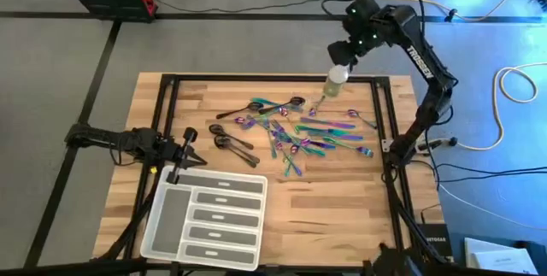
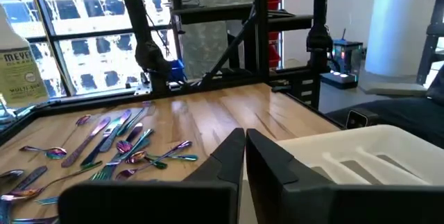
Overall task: Sort silverware
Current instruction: Move the white spray bottle to the top right of the table
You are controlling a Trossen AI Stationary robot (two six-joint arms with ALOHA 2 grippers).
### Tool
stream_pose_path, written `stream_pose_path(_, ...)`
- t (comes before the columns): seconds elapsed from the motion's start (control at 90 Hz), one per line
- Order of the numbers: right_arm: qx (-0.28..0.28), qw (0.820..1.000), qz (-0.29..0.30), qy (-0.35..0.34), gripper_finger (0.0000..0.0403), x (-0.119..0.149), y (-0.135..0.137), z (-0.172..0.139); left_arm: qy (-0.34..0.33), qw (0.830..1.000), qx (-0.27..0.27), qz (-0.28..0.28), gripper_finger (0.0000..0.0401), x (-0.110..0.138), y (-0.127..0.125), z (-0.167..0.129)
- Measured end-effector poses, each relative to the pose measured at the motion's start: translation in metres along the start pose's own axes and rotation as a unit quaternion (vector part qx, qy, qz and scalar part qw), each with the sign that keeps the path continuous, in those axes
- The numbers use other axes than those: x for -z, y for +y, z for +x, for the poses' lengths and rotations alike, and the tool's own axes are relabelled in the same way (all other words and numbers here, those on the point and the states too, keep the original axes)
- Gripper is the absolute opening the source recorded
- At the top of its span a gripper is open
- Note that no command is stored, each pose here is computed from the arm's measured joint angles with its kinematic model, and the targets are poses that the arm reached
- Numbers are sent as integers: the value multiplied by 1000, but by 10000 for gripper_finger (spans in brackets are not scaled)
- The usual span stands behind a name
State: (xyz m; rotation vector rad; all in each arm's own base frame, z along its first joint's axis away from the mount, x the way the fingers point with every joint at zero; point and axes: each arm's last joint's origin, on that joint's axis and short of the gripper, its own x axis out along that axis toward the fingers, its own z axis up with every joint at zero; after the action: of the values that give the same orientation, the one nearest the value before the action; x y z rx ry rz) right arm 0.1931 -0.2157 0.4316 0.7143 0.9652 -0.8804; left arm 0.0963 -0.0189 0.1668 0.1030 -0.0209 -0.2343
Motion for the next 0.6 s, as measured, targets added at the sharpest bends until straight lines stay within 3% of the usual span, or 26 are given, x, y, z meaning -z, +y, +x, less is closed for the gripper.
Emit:
stream_pose_path(0.267,85,995,46,11,91,-3,-18,37,0,1000,0,0,0,0,0,0)
stream_pose_path(0.6,93,992,85,26,91,-4,-44,74,0,1000,0,0,0,0,0,0)
